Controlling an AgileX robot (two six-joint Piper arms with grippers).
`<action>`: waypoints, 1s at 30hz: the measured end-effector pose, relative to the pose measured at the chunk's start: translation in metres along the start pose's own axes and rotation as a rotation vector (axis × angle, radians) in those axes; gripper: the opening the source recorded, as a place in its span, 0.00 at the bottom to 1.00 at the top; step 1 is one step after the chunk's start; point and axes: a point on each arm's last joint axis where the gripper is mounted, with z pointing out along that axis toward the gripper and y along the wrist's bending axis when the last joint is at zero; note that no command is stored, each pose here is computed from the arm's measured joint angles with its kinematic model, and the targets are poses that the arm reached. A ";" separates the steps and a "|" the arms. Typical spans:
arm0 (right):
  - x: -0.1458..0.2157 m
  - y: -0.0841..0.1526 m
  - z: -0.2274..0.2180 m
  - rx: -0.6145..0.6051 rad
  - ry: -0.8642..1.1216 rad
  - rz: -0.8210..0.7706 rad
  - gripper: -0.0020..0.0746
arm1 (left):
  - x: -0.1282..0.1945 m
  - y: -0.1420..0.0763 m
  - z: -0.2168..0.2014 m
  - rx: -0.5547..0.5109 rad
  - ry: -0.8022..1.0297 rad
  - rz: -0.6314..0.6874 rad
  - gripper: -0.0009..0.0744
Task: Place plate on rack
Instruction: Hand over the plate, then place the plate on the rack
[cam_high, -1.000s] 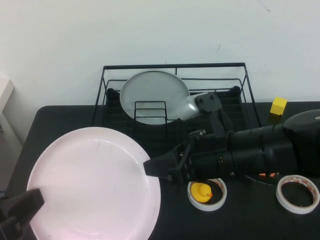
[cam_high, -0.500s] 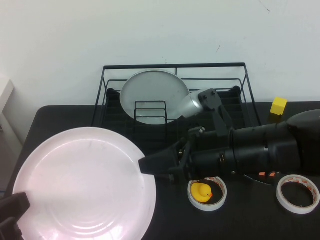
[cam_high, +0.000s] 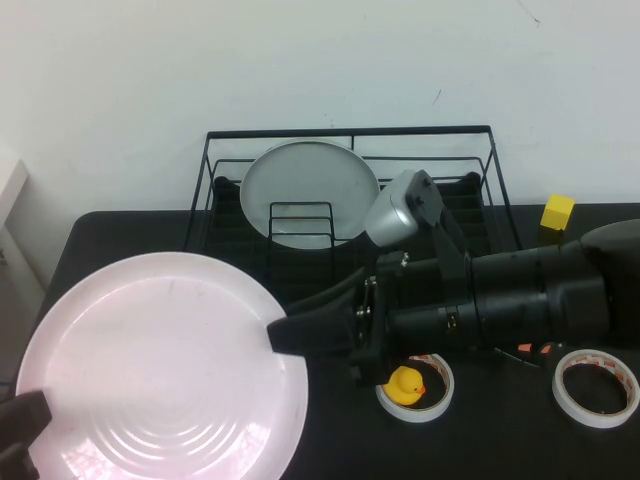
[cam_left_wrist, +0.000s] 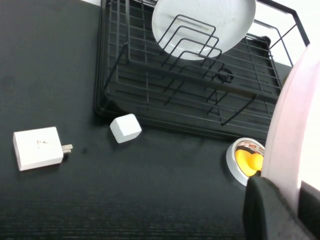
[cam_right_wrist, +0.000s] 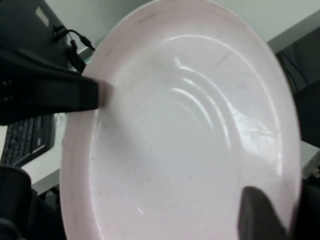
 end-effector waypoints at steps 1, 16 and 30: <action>0.000 0.001 0.000 -0.006 0.000 -0.002 0.29 | 0.000 0.000 0.000 0.000 0.001 0.000 0.05; -0.028 0.015 0.001 -0.106 -0.063 -0.109 0.66 | -0.004 -0.003 0.000 0.035 -0.038 0.101 0.02; -0.107 0.009 -0.067 -0.224 -0.252 -0.197 0.61 | -0.032 -0.004 -0.005 -0.015 -0.358 0.310 0.02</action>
